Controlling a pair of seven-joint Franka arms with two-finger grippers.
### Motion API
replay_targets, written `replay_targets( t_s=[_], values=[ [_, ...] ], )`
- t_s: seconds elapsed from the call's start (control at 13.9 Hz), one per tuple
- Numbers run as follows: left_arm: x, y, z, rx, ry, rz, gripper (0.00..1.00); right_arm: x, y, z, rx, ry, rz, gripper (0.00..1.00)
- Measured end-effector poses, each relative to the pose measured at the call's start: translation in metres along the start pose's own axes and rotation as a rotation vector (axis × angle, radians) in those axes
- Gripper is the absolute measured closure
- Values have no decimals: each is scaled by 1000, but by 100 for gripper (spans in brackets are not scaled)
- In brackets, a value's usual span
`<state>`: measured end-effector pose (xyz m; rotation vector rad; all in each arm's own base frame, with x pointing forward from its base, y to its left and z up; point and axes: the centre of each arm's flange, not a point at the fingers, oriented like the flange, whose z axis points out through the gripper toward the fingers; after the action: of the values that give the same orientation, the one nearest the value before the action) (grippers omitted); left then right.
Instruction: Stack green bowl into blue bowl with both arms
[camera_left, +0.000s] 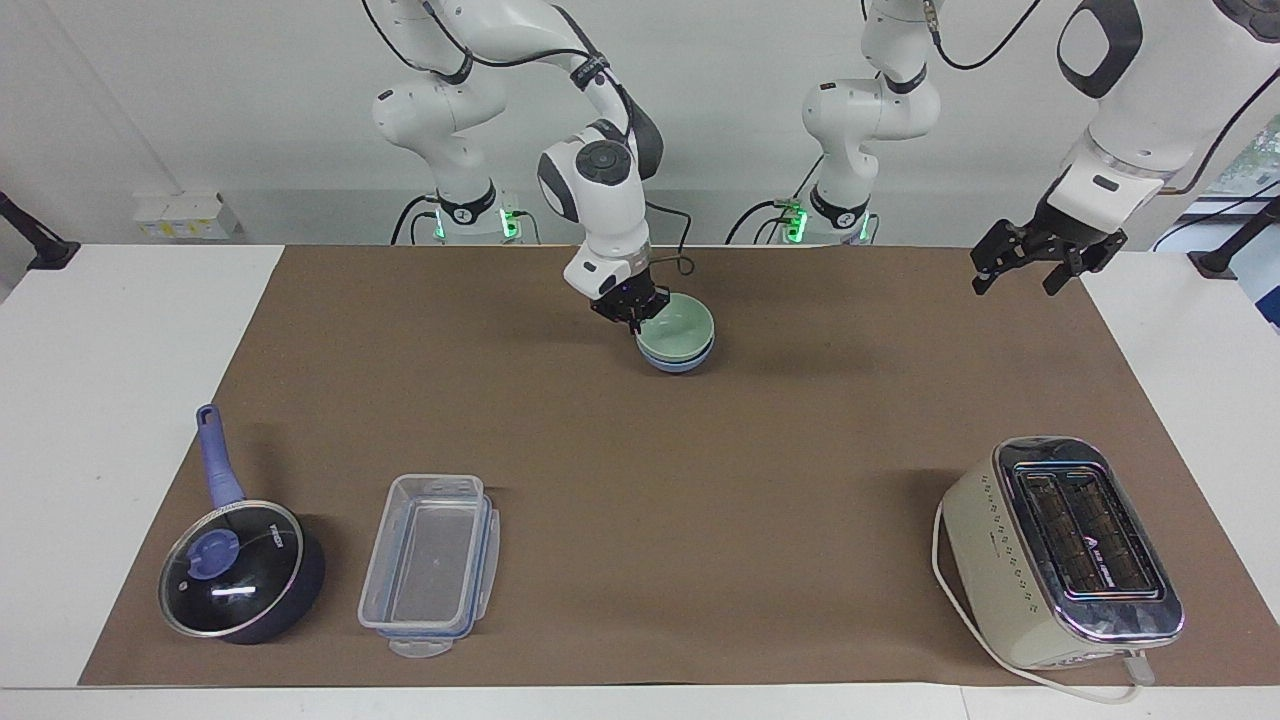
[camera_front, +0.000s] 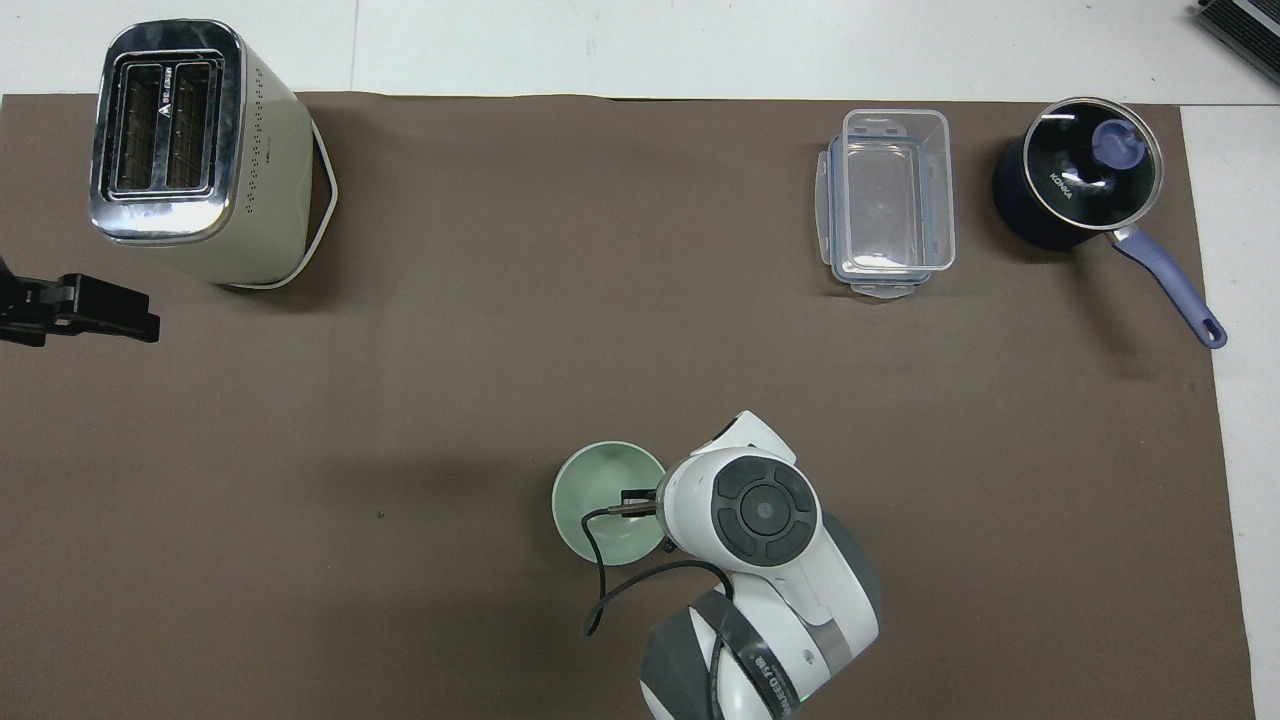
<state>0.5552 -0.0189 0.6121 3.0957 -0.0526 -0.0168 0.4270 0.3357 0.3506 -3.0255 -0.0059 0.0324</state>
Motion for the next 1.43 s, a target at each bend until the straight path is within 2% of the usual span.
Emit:
replay_targets(
  t_s=[0.29,0.36,0.57,0.72,0.79,1.08,1.22,1.29,1.43],
  values=[
    [0,0,0,0,0,0,0,0,0,0,8,-6,9,93],
    [0,0,0,0,0,0,0,0,0,0,11,-7,12,85],
    [0,0,0,0,0,0,0,1,-3,-3,17,-2,13,51],
    [0,0,0,0,0,0,0,5,-7,-13,32,15,12,32],
    [0,0,0,0,0,0,0,8,-9,-22,44,31,13,25],
    [0,0,0,0,0,0,0,17,13,-79,58,56,54,22],
    [0,0,0,0,0,0,0,27,49,-114,59,75,111,11],
    [0,0,0,0,0,0,0,32,69,-129,58,83,135,11],
    [0,0,0,0,0,0,0,42,115,-156,54,99,165,0]
  ],
)
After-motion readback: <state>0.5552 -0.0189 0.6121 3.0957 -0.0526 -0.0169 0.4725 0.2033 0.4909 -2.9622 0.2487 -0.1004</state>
